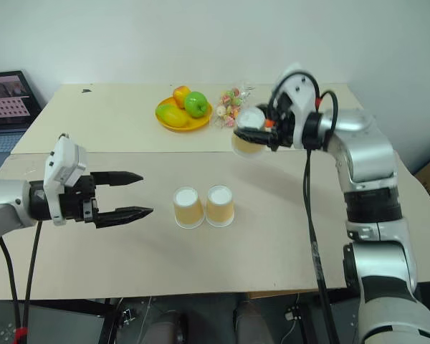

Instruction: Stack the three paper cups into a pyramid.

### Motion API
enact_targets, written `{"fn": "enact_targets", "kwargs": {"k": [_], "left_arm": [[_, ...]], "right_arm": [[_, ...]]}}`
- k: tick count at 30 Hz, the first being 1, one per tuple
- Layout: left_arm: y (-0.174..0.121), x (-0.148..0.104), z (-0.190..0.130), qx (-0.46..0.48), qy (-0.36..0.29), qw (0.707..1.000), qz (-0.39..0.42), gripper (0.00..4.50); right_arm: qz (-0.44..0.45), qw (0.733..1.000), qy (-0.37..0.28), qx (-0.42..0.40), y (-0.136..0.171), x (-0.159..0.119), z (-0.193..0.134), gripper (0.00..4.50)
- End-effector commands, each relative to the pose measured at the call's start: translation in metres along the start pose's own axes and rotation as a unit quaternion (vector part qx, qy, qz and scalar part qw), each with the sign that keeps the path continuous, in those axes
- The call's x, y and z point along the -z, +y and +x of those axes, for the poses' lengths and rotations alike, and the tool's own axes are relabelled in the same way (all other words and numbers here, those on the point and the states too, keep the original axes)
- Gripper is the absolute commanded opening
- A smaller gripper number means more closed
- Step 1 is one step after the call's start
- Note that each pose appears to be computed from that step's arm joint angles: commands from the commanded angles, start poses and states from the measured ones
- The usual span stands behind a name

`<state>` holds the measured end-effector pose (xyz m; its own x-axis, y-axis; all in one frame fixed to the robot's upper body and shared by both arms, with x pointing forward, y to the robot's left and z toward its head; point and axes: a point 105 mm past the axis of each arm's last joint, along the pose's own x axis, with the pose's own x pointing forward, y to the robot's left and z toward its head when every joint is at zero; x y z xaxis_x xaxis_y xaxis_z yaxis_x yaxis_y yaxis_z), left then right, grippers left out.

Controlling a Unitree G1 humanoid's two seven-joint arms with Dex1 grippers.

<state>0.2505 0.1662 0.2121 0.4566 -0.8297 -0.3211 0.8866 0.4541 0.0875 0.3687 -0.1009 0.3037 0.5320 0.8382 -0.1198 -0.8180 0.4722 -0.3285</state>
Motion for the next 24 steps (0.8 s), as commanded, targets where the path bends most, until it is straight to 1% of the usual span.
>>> {"fn": "enact_targets", "kwargs": {"k": [1,4,6,10,12,15,18,21,24], "left_arm": [[-0.006,-0.002,0.002,-0.002,-0.008,1.000,0.026,4.50],[-0.009,-0.003,0.009,0.002,-0.026,0.999,0.019,4.50],[-0.010,-0.004,0.011,0.004,-0.031,0.999,0.020,4.50],[-0.010,-0.006,0.011,0.006,-0.033,0.999,0.024,4.50],[-0.010,-0.007,0.010,0.008,-0.030,0.999,0.027,4.50],[-0.010,-0.010,0.011,0.010,-0.035,0.999,0.028,4.50],[-0.012,-0.014,0.019,0.014,-0.049,0.998,0.029,4.50],[-0.014,-0.015,0.025,0.019,-0.054,0.998,0.030,4.50],[-0.013,-0.017,0.026,0.018,-0.058,0.998,0.030,4.50]], "right_arm": [[0.011,0.999,-0.022,-0.037,0.018,-0.033,0.008,2.79],[0.042,0.997,-0.015,-0.064,0.033,-0.042,0.021,2.79],[0.049,0.996,-0.004,-0.073,0.042,-0.040,0.026,2.79],[0.066,0.994,0.020,-0.085,0.054,-0.026,0.028,2.79],[0.069,0.992,0.040,-0.095,0.063,-0.009,0.029,2.79],[0.075,0.991,0.050,-0.100,0.071,0.004,0.030,2.79],[0.070,0.991,0.065,-0.098,0.080,0.022,0.033,2.79],[0.068,0.990,0.071,-0.100,0.087,0.029,0.034,2.79],[0.066,0.990,0.071,-0.106,0.092,0.028,0.034,2.79]]}}
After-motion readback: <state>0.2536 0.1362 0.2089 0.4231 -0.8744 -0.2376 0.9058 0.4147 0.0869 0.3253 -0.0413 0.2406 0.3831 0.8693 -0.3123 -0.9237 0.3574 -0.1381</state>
